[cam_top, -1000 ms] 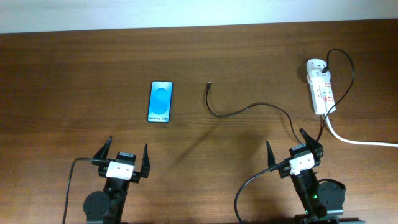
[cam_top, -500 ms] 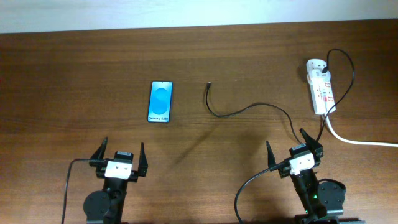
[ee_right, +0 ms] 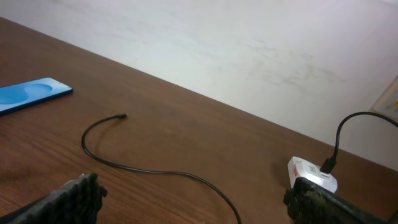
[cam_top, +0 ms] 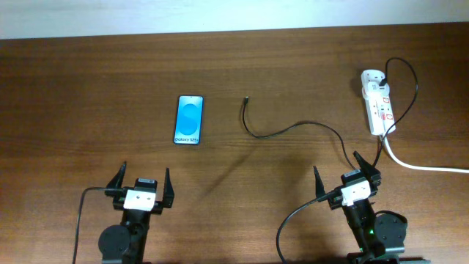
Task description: Plug charger to phone and switch on socket
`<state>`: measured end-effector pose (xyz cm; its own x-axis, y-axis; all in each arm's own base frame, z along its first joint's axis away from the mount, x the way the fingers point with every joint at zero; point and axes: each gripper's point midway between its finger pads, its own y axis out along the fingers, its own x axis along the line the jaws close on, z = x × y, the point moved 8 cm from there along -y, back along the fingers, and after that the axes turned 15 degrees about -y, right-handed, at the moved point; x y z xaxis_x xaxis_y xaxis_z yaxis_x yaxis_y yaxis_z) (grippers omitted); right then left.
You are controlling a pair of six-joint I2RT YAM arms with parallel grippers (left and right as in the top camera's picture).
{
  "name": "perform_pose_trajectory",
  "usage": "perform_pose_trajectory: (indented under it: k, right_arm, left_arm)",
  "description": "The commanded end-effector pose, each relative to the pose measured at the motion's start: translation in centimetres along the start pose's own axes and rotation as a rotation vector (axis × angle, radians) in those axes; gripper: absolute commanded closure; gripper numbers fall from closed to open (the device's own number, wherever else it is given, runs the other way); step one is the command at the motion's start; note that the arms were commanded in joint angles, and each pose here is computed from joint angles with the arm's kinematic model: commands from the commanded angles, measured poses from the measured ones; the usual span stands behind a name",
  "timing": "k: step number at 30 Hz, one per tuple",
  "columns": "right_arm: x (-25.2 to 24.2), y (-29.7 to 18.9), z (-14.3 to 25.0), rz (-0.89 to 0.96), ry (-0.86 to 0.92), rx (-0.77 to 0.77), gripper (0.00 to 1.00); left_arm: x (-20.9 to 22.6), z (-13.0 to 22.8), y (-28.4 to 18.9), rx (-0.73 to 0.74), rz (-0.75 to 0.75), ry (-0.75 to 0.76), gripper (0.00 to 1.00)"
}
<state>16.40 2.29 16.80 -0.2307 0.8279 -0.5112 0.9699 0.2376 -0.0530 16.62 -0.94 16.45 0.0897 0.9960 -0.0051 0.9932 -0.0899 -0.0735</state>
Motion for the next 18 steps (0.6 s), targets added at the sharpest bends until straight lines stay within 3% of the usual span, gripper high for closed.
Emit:
perform_pose_trajectory:
  k: [1, 9, 18]
  right_arm:
    - [0.1, 0.0, 0.1, -0.003, 0.012, -0.002, 0.02]
    - [0.1, 0.0, 0.1, -0.003, 0.012, -0.002, 0.02]
    - [0.1, 0.0, 0.1, -0.003, 0.012, -0.002, 0.02]
  left_arm:
    - [-0.3, 0.0, 0.0, -0.006, 0.027, -0.029, 0.01]
    - [-0.4, -1.2, -0.2, -0.031, 0.044, -0.139, 0.01]
    - [-0.9, -6.0, -0.2, -0.009, 0.093, -0.14, 0.01]
